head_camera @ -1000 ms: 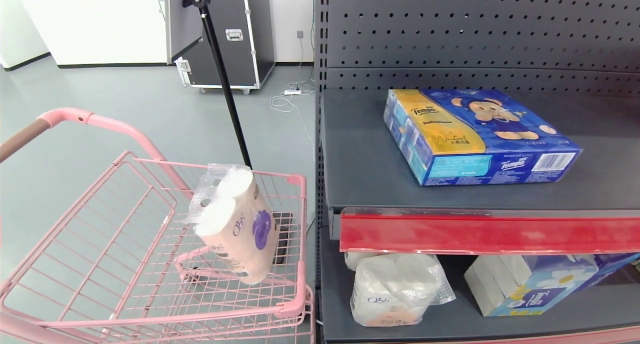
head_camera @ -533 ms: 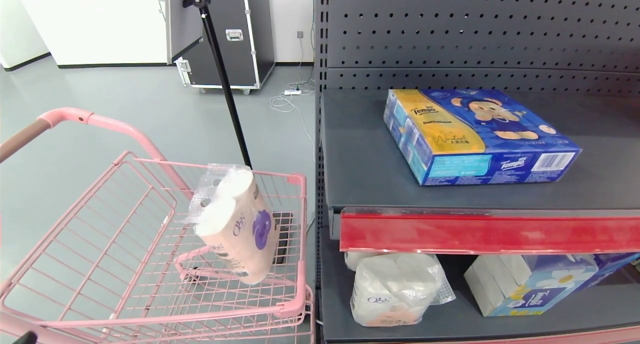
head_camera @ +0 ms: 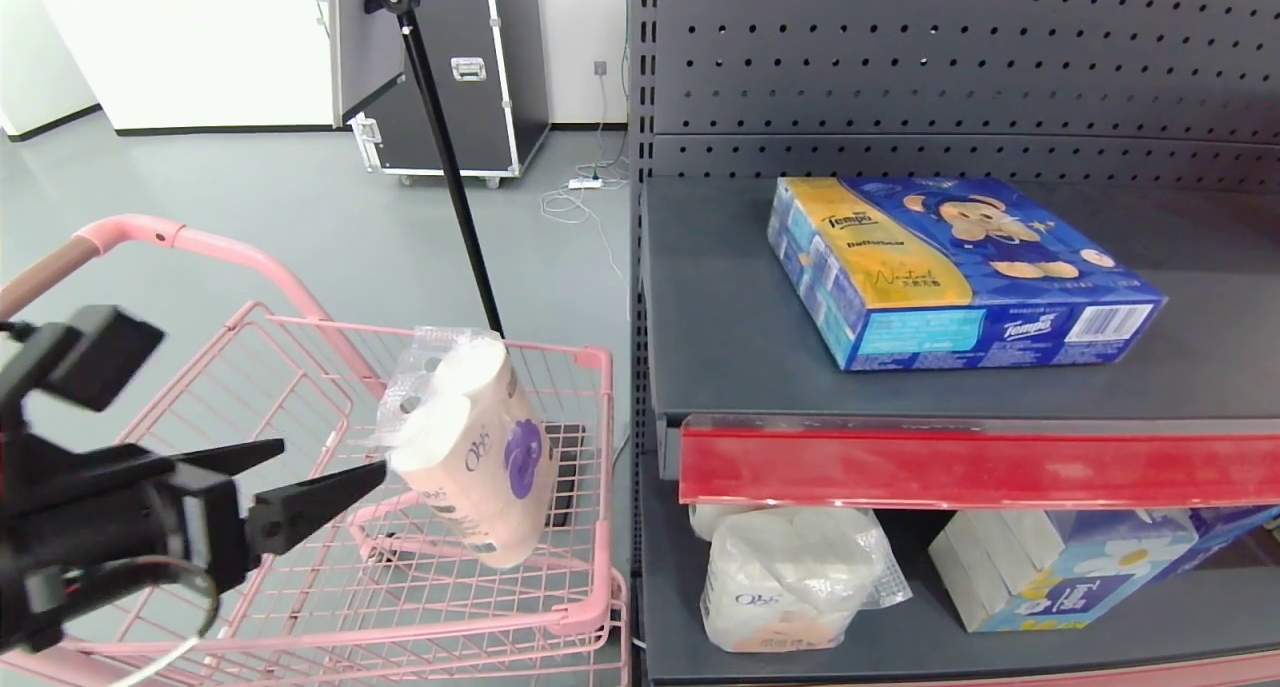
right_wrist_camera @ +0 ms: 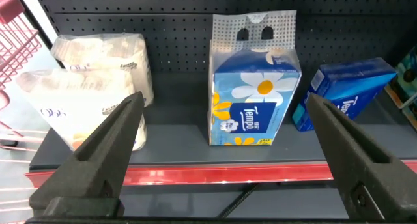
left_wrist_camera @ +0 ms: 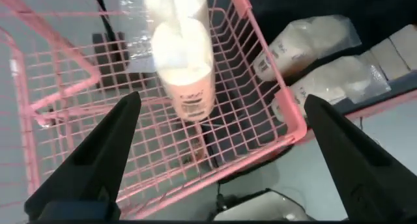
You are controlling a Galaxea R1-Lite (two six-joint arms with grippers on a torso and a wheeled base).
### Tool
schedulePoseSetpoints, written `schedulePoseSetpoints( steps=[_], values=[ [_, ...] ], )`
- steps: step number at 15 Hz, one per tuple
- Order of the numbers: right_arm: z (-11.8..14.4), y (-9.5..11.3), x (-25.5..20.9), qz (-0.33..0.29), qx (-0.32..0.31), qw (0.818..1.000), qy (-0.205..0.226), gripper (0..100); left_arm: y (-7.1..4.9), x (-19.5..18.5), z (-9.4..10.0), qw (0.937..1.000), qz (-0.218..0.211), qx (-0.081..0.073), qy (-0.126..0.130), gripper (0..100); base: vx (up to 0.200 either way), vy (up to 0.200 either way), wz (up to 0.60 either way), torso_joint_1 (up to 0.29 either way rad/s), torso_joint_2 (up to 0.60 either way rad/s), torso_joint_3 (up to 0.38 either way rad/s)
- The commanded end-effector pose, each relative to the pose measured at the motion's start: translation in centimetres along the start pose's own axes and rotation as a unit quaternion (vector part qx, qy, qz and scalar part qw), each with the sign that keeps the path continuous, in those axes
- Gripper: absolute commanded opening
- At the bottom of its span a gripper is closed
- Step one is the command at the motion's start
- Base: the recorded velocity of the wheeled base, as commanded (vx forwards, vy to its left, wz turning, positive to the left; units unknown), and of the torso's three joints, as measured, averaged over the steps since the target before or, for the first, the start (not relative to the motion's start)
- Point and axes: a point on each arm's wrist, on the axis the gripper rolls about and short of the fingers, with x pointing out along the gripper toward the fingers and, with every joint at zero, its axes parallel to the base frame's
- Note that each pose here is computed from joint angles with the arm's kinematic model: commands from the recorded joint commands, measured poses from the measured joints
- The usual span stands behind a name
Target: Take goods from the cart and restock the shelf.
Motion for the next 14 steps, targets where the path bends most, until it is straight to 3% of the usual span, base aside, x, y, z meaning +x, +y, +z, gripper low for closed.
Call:
schedulePoseSetpoints(
  steps=[1, 9, 14],
  values=[
    [0.0, 0.0, 0.0, 0.0, 0.0, 1.0, 0.0, 100, 0.1, 5.5, -1.3, 0.9965, 0.009, -0.011, 0.083, 100, 0.0, 0.0, 0.0, 0.0, 0.0, 0.0],
    [0.0, 0.0, 0.0, 0.0, 0.0, 1.0, 0.0, 100, 0.9, 6.8, -2.0, 0.9936, 0.044, -0.017, 0.103, 100, 0.0, 0.0, 0.0, 0.0, 0.0, 0.0],
    [0.0, 0.0, 0.0, 0.0, 0.0, 1.0, 0.0, 100, 1.3, 9.5, -2.3, 0.9945, 0.055, -0.015, 0.089, 100, 0.0, 0.0, 0.0, 0.0, 0.0, 0.0]
  ],
)
